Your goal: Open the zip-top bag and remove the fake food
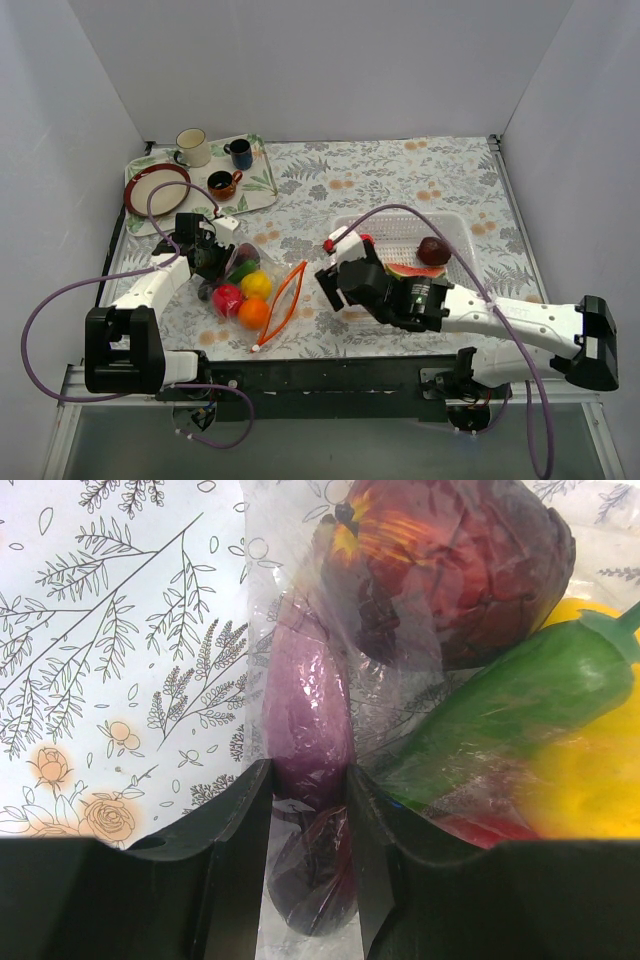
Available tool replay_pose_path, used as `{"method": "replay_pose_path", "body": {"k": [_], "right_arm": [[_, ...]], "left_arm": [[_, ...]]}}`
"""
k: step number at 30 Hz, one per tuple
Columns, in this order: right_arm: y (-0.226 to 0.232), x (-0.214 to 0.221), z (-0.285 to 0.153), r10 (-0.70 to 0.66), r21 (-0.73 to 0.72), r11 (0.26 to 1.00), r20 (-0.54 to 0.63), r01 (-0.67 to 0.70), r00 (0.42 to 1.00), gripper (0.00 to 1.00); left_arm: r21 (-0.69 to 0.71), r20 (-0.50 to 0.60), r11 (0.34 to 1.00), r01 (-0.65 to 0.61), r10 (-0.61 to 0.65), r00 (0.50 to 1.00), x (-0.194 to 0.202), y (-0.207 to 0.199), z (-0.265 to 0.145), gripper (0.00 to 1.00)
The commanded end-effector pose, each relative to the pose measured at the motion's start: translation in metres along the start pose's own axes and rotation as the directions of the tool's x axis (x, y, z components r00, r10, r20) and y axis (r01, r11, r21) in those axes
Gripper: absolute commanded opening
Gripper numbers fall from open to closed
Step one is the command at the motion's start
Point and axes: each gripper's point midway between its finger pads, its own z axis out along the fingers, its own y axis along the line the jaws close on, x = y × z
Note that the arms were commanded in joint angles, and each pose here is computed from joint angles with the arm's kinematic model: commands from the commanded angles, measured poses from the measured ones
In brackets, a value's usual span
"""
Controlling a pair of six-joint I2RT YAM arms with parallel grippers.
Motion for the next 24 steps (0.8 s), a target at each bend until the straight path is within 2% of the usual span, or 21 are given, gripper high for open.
{"method": "replay_pose_path", "body": {"k": [1, 2, 4, 5, 14, 16, 18, 19, 24], "right_arm": [[0.088, -0.029, -0.007, -0.039, -0.276, 0.958, 0.127, 0.073, 0.991, 0.79], [0.102, -0.020, 0.001, -0.061, -0.296, 0.951, 0.106, 0.090, 0.992, 0.70], [0.121, -0.007, 0.006, -0.081, -0.341, 0.934, 0.085, 0.105, 0.993, 0.62], [0.132, -0.003, 0.014, -0.081, -0.355, 0.929, 0.080, 0.104, 0.993, 0.54], [0.187, 0.006, 0.049, -0.115, -0.451, 0.879, 0.107, 0.152, 0.988, 0.47], [0.196, 0.004, 0.054, -0.112, -0.468, 0.870, 0.119, 0.156, 0.987, 0.48], [0.207, 0.011, 0.060, -0.126, -0.492, 0.855, 0.108, 0.163, 0.986, 0.55], [0.210, 0.012, 0.063, -0.131, -0.494, 0.854, 0.105, 0.166, 0.986, 0.63], [0.228, 0.031, 0.077, -0.156, -0.526, 0.832, 0.083, 0.177, 0.984, 0.79]], "left_arm": [[0.087, -0.119, 0.995, 0.050, -0.039, 0.992, 0.035, -0.024, 0.004, 0.27], [0.088, -0.121, 0.995, 0.050, -0.039, 0.992, 0.035, -0.024, 0.004, 0.27], [0.081, -0.119, 0.996, 0.047, -0.037, 0.992, 0.034, -0.023, 0.003, 0.27], [0.080, -0.117, 0.996, 0.045, -0.035, 0.992, 0.034, -0.023, 0.003, 0.27], [0.076, -0.118, 0.996, 0.041, -0.032, 0.993, 0.034, -0.022, 0.001, 0.27], [0.077, -0.119, 0.996, 0.041, -0.032, 0.992, 0.033, -0.022, 0.001, 0.27], [0.074, -0.117, 0.996, 0.039, -0.030, 0.993, 0.032, -0.021, 0.001, 0.27], [0.074, -0.117, 0.996, 0.039, -0.030, 0.993, 0.031, -0.020, 0.001, 0.27], [0.073, -0.122, 0.997, 0.038, -0.029, 0.992, 0.033, -0.021, 0.000, 0.27]]}}
